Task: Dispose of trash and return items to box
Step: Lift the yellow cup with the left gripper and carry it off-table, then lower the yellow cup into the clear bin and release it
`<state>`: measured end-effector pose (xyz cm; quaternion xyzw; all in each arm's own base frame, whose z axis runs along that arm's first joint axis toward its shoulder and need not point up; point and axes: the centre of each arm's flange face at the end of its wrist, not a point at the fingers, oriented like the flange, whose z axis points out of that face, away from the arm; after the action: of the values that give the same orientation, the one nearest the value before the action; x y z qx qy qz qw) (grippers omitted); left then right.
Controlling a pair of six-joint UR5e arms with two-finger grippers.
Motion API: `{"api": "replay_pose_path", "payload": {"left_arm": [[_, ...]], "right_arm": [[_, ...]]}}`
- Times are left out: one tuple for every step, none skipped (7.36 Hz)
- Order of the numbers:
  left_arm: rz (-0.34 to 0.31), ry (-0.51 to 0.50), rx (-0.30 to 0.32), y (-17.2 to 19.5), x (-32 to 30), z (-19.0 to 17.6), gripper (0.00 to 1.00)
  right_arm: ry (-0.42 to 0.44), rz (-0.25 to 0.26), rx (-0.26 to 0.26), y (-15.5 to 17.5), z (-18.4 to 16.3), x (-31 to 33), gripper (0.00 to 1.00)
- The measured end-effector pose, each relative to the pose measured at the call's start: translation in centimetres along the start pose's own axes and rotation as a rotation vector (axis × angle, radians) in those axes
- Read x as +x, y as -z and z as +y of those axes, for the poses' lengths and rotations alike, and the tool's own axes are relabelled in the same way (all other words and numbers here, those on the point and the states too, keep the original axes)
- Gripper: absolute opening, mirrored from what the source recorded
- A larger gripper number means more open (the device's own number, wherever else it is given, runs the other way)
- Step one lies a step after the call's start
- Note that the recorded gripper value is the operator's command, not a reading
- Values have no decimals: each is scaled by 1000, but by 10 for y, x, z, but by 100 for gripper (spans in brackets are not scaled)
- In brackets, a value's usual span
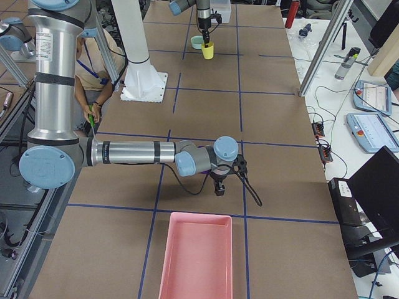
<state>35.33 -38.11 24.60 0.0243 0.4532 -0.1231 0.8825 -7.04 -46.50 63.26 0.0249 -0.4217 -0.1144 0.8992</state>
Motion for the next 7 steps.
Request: {"api": "replay_pose_path", "payload": {"left_arm": [[-54, -69, 49, 20, -44, -30, 0], [-112, -158, 86, 40, -94, -59, 0], [-161, -249, 90, 59, -144, -84, 0], [-201, -338, 72, 77, -197, -103, 0], [-242, -412, 64, 95, -251, -124, 0], [-295, -476, 54, 110, -313, -149, 0], [-336, -533, 28, 118, -376, -170, 0]], "right_arm": [[0, 0, 0, 0, 0, 0, 100], [0, -4, 0, 0, 0, 0, 100], [0, -10, -1, 0, 0, -1, 100], [1, -14, 0, 1, 0, -2, 100], [3, -16, 2, 2, 0, -4, 100], [6, -17, 4, 3, -1, -5, 100], [8, -18, 6, 4, -2, -6, 100]]}}
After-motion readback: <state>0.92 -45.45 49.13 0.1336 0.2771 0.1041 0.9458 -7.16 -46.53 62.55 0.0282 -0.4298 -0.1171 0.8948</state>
